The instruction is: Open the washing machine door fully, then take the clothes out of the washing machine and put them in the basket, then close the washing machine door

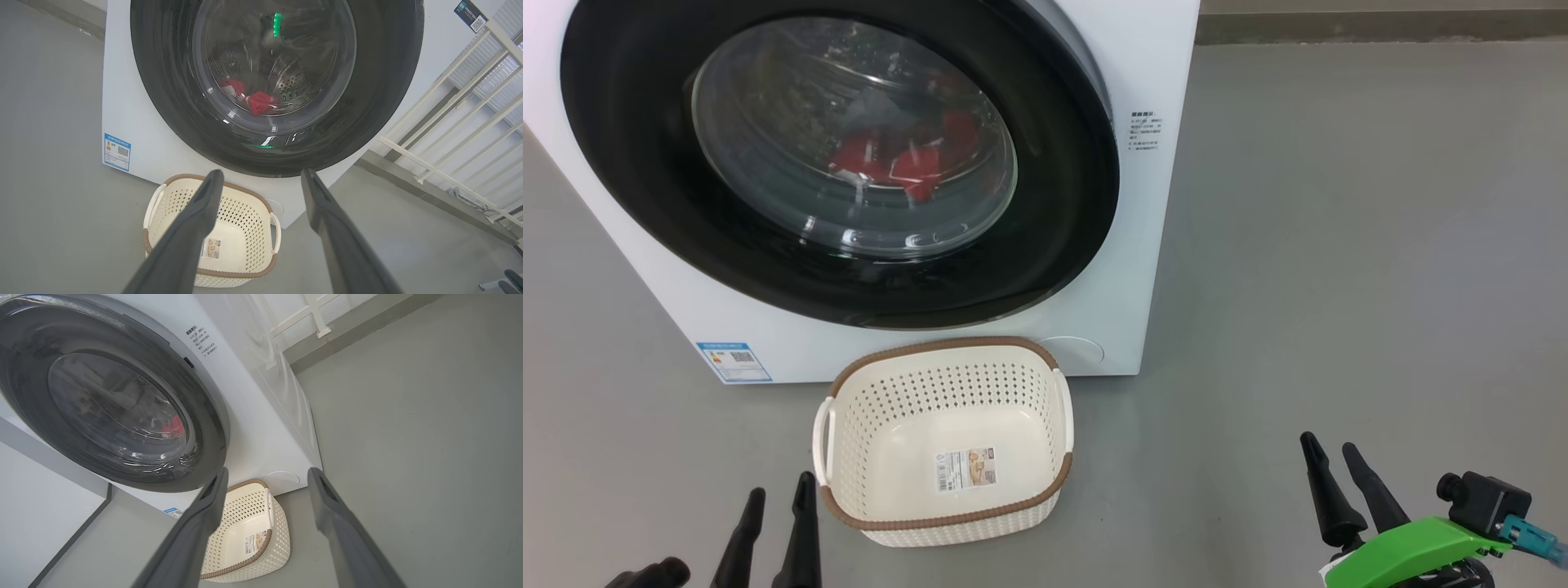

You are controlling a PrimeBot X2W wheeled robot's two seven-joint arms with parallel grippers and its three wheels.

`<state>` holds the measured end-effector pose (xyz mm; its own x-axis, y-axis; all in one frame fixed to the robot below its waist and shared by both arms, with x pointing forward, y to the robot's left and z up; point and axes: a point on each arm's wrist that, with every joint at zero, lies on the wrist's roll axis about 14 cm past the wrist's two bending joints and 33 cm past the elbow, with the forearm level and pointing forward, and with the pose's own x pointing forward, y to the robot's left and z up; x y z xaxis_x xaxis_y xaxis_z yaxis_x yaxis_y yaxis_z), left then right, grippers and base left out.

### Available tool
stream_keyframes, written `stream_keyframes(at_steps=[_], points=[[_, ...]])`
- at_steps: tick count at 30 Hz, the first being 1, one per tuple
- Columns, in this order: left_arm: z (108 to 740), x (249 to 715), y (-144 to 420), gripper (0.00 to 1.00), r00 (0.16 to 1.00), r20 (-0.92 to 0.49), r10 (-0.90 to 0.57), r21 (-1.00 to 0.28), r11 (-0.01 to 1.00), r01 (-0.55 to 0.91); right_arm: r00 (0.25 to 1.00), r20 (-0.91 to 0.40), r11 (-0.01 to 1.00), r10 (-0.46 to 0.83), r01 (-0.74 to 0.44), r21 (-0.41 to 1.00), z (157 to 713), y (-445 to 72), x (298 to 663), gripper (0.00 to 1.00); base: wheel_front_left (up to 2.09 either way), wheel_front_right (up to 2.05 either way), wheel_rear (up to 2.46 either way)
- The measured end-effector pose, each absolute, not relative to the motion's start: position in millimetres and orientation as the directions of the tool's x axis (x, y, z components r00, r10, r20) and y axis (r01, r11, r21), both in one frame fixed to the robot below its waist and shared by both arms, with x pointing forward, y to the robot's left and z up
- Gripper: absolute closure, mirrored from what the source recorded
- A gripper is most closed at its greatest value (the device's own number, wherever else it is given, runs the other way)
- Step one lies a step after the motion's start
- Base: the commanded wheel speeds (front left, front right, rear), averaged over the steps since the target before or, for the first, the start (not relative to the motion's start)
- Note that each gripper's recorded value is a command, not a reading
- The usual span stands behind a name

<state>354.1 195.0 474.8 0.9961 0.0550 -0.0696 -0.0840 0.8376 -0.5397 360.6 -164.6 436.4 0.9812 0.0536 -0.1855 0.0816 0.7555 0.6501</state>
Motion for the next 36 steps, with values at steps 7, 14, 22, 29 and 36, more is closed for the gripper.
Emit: stream_keyframes(at_steps=[7,14,22,29,36], points=[[478.1,355.0,194.3,0.0,0.998,-0.05,0.049,-0.467,0.882,-0.067,0.981,-0.18,0.8,0.07,0.052,0.597,435.7,-160.2,360.1,0.0,0.0,0.0,0.0],[478.8,355.9,193.0,0.0,0.998,-0.038,0.04,-0.393,0.918,-0.052,0.981,-0.176,0.838,0.08,0.029,0.545,434.8,-158.5,360.9,0.0,0.0,0.0,0.0],[478.7,356.6,189.9,0.0,0.999,-0.029,0.024,-0.313,0.949,-0.032,0.983,-0.159,0.882,0.087,-0.002,0.471,436.7,-159.1,363.3,0.0,0.0,0.0,0.0],[478.3,357.1,188.2,0.0,1.0,-0.022,0.009,-0.231,0.973,-0.014,0.986,-0.14,0.91,0.091,-0.025,0.413,440.0,-159.3,367.3,0.0,0.0,0.0,0.0],[476.7,357.3,186.0,0.0,1.0,-0.019,-0.007,-0.161,0.987,0.003,0.988,-0.13,0.934,0.088,-0.037,0.354,440.3,-162.0,368.6,0.0,0.0,0.0,0.0]])
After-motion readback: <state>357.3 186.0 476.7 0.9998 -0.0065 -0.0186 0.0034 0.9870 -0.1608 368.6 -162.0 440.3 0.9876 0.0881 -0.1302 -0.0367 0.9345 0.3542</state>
